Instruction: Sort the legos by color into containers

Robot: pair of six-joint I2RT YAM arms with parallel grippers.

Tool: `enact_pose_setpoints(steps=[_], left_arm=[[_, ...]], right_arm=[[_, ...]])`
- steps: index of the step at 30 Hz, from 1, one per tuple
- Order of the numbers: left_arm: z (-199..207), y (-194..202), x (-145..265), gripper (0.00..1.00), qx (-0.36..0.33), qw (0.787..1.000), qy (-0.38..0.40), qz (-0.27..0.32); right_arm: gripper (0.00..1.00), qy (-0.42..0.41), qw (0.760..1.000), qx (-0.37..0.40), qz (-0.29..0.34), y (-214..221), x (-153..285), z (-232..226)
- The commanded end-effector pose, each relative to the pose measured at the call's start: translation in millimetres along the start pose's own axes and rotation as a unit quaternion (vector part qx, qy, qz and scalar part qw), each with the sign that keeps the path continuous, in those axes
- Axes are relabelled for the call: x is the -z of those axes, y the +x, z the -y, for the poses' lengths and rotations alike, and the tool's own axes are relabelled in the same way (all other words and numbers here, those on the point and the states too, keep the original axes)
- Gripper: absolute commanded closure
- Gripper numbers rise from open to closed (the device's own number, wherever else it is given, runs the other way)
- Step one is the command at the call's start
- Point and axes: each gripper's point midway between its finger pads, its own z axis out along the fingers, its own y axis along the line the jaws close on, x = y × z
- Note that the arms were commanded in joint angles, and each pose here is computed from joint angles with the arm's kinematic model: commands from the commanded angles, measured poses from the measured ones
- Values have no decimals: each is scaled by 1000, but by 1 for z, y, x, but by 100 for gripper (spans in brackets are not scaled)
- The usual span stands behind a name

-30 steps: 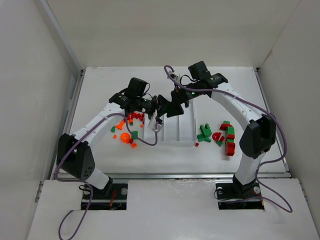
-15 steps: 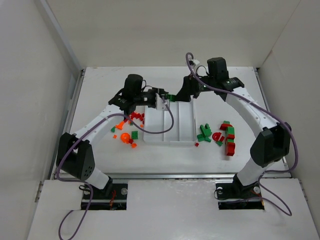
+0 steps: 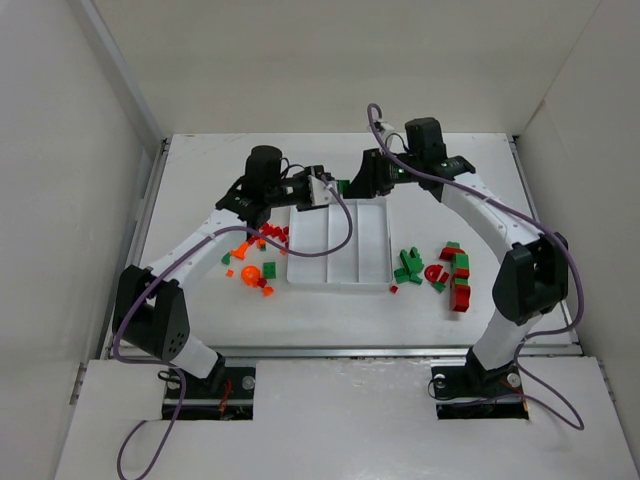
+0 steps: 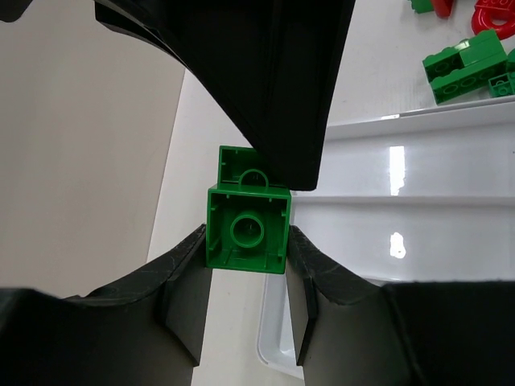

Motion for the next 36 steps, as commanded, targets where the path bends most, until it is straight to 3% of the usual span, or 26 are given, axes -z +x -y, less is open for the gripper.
enact_pose_setpoints(steps=[1, 26, 28, 29, 31, 34, 36], left_arm=[[-5, -30, 11, 100, -27, 999, -6, 37], [5, -12, 10, 100, -70, 997, 18, 6], [5, -12, 10, 100, -70, 997, 18, 6], [5, -12, 10, 100, -70, 997, 18, 6], [1, -15, 10, 100, -78, 997, 11, 11], [0, -16, 10, 100, -75, 997, 8, 13], [3, -19, 8, 100, -72, 997, 12, 16]], right_arm=[[53, -34, 998, 33, 32, -25, -1, -19], [57, -66, 997, 21, 35, -31, -5, -21], [63, -67, 997, 16, 34, -31, -5, -21], [72, -67, 997, 16, 34, -31, -5, -21], [79, -66, 997, 13, 31, -29, -8, -18], [97, -66, 997, 8, 31, -29, -8, -19], [100, -62, 998, 8, 33, -30, -8, -17]])
